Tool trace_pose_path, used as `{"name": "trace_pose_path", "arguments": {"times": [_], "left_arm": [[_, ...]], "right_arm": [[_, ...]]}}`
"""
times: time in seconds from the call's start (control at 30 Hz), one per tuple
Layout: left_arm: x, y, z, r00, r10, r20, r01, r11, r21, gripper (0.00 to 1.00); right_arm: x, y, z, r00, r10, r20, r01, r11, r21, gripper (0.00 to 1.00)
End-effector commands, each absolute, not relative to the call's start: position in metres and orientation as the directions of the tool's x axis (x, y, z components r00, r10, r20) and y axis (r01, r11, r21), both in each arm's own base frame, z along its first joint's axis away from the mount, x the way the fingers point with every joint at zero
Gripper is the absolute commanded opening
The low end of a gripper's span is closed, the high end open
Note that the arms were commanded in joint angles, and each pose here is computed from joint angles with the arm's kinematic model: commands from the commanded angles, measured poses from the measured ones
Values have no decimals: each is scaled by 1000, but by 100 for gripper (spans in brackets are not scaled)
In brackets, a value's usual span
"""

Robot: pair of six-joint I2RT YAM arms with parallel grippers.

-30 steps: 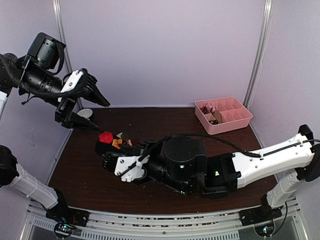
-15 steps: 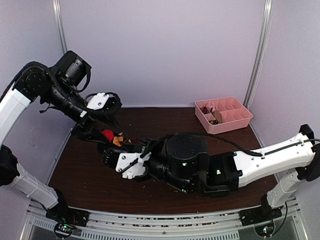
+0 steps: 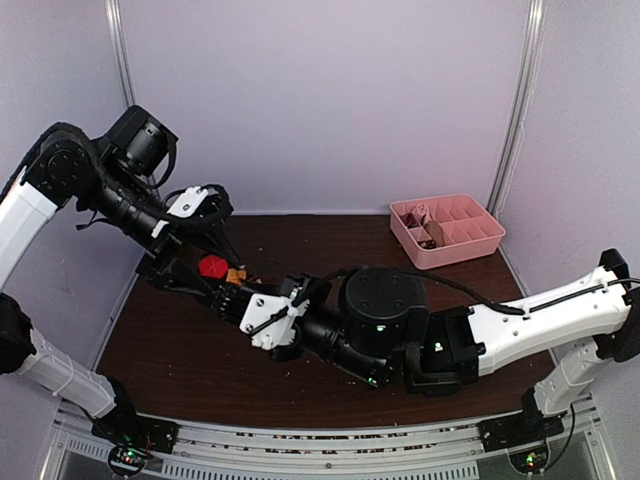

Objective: Roll the socks
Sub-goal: Pass from the right arm to the left

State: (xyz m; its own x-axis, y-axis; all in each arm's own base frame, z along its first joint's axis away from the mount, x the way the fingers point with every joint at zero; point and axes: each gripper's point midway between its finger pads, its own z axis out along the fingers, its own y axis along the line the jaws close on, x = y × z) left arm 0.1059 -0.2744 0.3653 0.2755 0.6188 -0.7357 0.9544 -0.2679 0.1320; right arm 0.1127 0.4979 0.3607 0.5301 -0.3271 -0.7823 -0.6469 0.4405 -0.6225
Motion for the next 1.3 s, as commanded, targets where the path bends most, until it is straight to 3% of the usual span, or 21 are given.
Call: {"name": "trace_pose_path", "arguments": {"times": [0.0,0.3,0.4,0.47,0.53,0.67,0.83,0.97,1.13,1.27], "left_arm": [[95,-271,361,236,613,-754,956,-284,68,60],[116,-267,353,299,643,-705,954,-229,196,51],[116,-265,353,323,639,-698,946,-237,220,38],[119,-266,354,330,644,-690,944,-235,233,18],[127,-267,354,326,663,-674,945,-213,247,0],[146,-267,349,299,710,-638,949,-149,278,0],[170,-263,349,277,731,-623,933,-49,357,0],[199,-254,344,234,764,-601,913,40,407,0],[238,-239,317,126,838,-531,901,128,416,0],[258,-230,294,34,857,-514,924,169,344,0]], "right_arm": [[114,489,395,529,-227,-818,-652,508,-563,0],[107,495,392,504,-192,-842,-702,476,-529,0],[104,496,393,485,-167,-858,-726,470,-502,0],[104,500,389,463,-161,-872,-747,458,-481,3],[108,500,386,427,-146,-893,-770,459,-443,14],[122,495,378,328,-121,-937,-806,482,-344,43],[155,471,360,173,-132,-976,-798,562,-218,55],[205,427,341,-10,-111,-994,-735,675,-68,79],[298,339,305,-296,-72,-953,-459,885,75,76],[370,252,262,-510,-11,-860,-169,982,87,75]]}}
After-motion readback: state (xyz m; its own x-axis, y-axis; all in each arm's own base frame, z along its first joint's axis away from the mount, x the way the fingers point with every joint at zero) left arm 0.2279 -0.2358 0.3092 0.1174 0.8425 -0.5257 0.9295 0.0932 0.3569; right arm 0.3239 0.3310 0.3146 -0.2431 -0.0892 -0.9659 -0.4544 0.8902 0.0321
